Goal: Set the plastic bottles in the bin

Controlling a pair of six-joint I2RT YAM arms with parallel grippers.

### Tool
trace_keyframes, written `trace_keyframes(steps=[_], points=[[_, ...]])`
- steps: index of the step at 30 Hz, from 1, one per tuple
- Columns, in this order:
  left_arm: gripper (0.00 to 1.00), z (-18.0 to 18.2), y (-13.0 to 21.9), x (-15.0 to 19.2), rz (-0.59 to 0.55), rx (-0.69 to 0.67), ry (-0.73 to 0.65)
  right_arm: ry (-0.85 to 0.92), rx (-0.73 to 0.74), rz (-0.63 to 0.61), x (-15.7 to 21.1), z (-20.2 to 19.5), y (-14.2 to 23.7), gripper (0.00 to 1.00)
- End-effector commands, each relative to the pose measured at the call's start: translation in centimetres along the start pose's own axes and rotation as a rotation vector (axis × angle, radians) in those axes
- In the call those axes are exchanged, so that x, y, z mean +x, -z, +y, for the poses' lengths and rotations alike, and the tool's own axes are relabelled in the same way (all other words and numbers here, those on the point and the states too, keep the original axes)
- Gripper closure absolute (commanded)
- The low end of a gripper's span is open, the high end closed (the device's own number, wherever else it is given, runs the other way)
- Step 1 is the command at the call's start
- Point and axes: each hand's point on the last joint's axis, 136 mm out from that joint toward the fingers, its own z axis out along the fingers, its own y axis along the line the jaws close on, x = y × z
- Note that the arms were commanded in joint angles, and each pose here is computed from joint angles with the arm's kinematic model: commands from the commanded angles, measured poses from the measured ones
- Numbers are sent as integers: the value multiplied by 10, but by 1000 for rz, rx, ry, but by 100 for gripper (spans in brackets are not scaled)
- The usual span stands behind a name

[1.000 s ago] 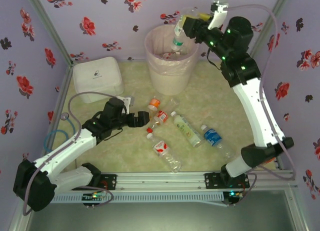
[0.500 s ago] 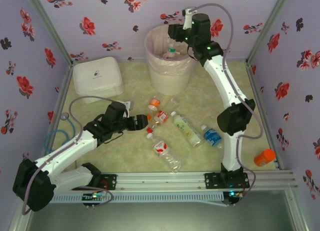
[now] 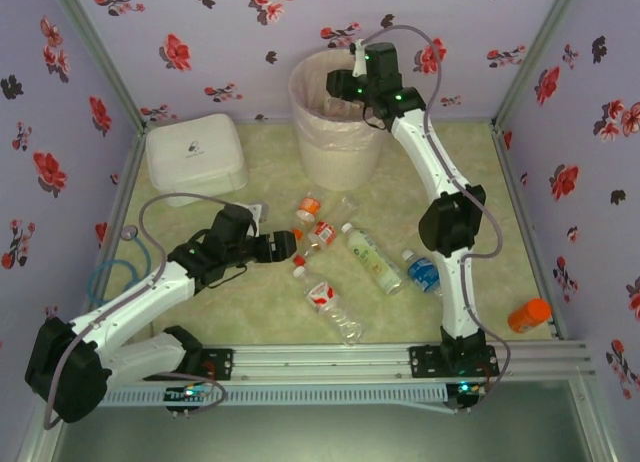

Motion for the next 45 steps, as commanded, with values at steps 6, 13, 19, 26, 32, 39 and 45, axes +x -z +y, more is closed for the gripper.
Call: trace_keyframes(steps=[6,13,19,26,32,39,45], points=[[5,4,-4,2,5,-23,-1,-13,32,79,22,-9,-9,43],[0,3,-6,0,9,-32,-11,44,17,-17,-29,12,36,18],[0,3,-10,-8,12,-58,-51,92,29,-107,-71,26,97,12],[11,4,-30,-31,20,-116,-113,123,63,-87,-65,29,171,11],[25,10,-63,-49,83,-146,-173,67,93,-66,-16,16,244,11],[25,24,-104,-55,164,-161,-206,-35,111,-17,49,6,312,13],[14,34,-131,-47,222,-168,-195,-85,163,-2,93,-5,344,13]])
